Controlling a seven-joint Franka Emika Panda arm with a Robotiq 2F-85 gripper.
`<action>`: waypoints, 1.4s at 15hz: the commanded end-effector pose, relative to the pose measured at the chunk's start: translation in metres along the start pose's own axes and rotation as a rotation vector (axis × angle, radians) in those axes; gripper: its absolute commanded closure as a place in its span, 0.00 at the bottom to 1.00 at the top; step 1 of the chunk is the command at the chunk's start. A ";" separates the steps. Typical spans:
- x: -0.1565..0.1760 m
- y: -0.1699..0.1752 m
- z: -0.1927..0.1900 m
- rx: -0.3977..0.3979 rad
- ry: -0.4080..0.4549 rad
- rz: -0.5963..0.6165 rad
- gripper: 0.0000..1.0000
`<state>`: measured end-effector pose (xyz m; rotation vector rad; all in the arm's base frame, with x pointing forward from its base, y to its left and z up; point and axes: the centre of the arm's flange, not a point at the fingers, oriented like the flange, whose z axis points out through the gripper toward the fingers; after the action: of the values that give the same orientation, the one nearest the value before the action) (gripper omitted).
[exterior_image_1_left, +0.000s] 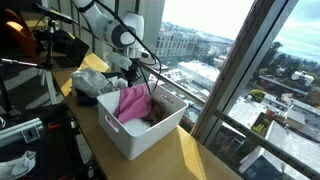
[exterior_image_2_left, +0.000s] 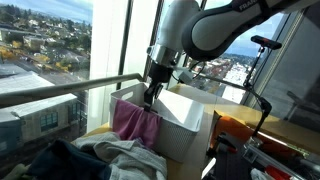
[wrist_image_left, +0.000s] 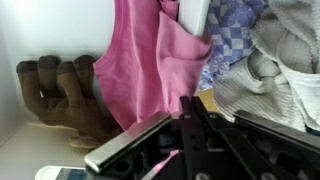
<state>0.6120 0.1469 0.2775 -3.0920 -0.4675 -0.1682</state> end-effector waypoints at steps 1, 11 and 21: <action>-0.001 0.000 -0.007 -0.024 0.001 -0.003 1.00; 0.004 -0.024 -0.079 -0.013 0.090 -0.014 1.00; 0.010 -0.182 -0.290 -0.011 0.328 -0.169 1.00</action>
<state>0.5574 0.2661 0.5218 -2.9513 -0.6520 -0.6446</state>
